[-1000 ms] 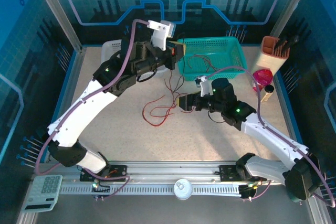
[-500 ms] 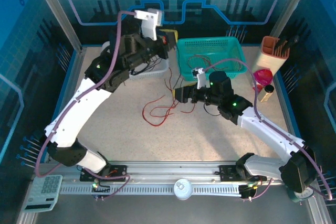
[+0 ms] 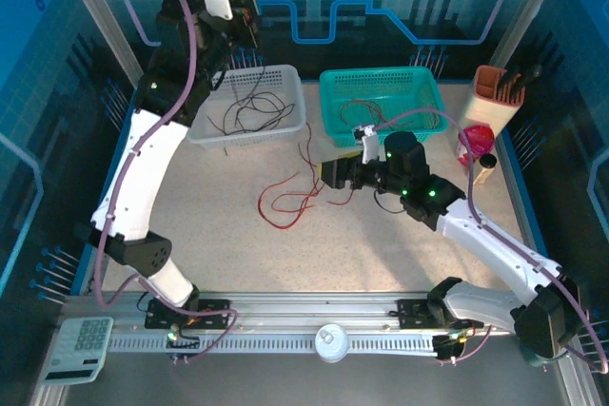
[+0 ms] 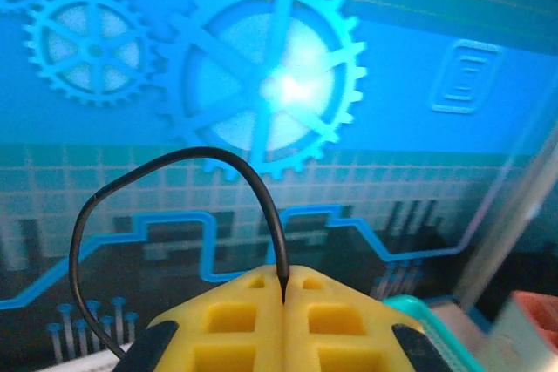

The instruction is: Untangle the cables

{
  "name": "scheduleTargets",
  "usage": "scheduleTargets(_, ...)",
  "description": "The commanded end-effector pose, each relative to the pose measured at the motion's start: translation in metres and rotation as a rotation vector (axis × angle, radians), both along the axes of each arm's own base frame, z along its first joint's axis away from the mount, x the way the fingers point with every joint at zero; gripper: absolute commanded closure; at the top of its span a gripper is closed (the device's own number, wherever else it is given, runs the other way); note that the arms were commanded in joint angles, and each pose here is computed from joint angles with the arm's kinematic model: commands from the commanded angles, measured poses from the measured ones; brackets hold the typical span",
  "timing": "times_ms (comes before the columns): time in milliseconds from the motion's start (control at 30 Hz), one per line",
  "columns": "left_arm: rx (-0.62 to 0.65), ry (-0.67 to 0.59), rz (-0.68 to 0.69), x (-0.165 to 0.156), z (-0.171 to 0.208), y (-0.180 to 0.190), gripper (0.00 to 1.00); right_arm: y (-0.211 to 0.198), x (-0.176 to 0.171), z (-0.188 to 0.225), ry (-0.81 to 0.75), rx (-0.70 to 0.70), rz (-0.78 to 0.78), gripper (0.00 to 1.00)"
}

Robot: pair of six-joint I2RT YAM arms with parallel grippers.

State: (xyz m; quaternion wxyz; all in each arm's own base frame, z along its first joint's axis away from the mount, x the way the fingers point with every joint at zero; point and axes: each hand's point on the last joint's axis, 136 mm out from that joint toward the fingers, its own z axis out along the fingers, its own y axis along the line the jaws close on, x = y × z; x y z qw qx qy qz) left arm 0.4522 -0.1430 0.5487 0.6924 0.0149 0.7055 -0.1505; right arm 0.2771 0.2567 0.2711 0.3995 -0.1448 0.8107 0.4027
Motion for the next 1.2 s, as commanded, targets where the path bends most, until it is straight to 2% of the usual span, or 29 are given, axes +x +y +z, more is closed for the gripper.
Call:
scheduleTargets(0, 0.057, -0.039, 0.102, 0.026, 0.0, 0.026, 1.0, -0.004, -0.003, -0.009, 0.006, -0.031, -0.007, 0.2)
scheduleTargets(167, 0.141, 0.052, 0.203, 0.081, -0.059, 0.052, 1.0, -0.006, -0.004, -0.015, 0.022, -0.046, -0.003, 0.2)
scheduleTargets(333, 0.236, 0.231, 0.259, 0.123, -0.142, 0.077, 1.0, -0.013, -0.007, -0.016, 0.022, -0.056, -0.012, 0.2)
scheduleTargets(500, 0.254, 0.341, 0.238, 0.131, -0.206, 0.077, 1.0, -0.017, -0.009, -0.025, 0.041, -0.06, -0.019, 0.2)
scheduleTargets(733, 0.146, 0.574, 0.173, 0.122, -0.305, 0.063, 1.0, -0.015, -0.007, -0.024, 0.047, -0.05, -0.012, 0.2)
scheduleTargets(933, 0.017, 0.783, 0.191, 0.122, -0.364, 0.069, 1.0, -0.016, -0.01, -0.021, 0.044, -0.046, -0.008, 0.2)
scheduleTargets(1067, -0.027, 0.873, 0.174, 0.128, -0.38, 0.071, 0.87, -0.019, -0.012, -0.021, 0.042, -0.047, -0.015, 0.2)
scheduleTargets(1133, -0.029, 0.9, 0.166, 0.131, -0.383, 0.071, 0.72, -0.019, -0.012, -0.021, 0.041, -0.046, -0.018, 0.2)
scheduleTargets(1167, -0.027, 0.903, 0.167, 0.132, -0.383, 0.073, 0.68, -0.02, -0.013, -0.021, 0.041, -0.045, -0.019, 0.2)
